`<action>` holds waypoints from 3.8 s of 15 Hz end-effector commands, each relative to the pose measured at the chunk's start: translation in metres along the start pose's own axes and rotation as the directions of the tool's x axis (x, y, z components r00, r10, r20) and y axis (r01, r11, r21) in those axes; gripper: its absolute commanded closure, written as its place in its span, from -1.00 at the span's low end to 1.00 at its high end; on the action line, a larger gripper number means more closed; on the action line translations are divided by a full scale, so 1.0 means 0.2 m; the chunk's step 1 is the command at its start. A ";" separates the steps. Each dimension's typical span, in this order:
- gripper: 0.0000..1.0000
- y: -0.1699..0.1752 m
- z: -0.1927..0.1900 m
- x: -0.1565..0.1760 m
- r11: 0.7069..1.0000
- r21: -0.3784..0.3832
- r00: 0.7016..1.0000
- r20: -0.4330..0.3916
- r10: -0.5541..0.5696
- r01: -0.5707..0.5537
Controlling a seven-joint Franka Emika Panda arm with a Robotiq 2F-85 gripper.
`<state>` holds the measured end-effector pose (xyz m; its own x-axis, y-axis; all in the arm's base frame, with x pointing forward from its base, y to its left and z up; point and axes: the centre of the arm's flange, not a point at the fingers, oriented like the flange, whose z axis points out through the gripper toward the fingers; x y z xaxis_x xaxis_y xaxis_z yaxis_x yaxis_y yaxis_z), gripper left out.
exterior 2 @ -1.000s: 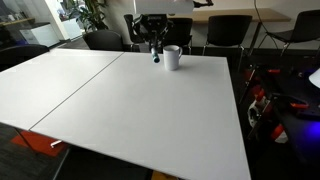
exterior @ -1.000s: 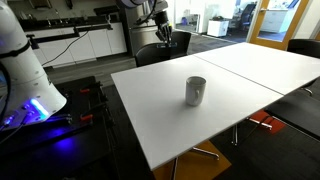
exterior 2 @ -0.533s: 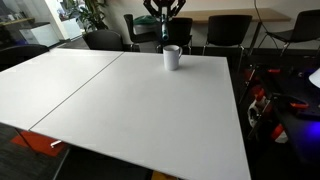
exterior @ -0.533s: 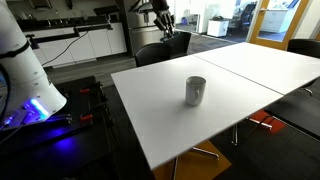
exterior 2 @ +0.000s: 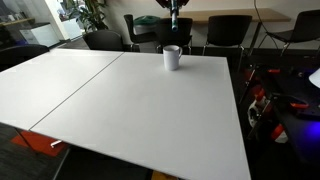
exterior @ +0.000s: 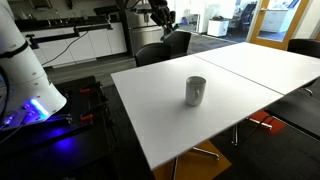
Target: Put the marker in the mug
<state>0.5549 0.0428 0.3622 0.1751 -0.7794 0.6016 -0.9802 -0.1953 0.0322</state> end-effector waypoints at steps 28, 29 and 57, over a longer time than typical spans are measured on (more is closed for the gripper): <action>0.90 0.01 0.79 0.24 0.993 0.073 0.919 -0.390 -0.054 0.089; 0.90 0.02 0.82 0.22 0.994 0.065 0.923 -0.381 -0.059 0.090; 0.90 -0.15 1.16 0.02 0.992 0.079 0.938 -0.341 -0.067 0.100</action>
<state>0.6133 -0.0945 0.1769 0.2268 -0.5080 0.8310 -0.9467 -0.3154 0.0656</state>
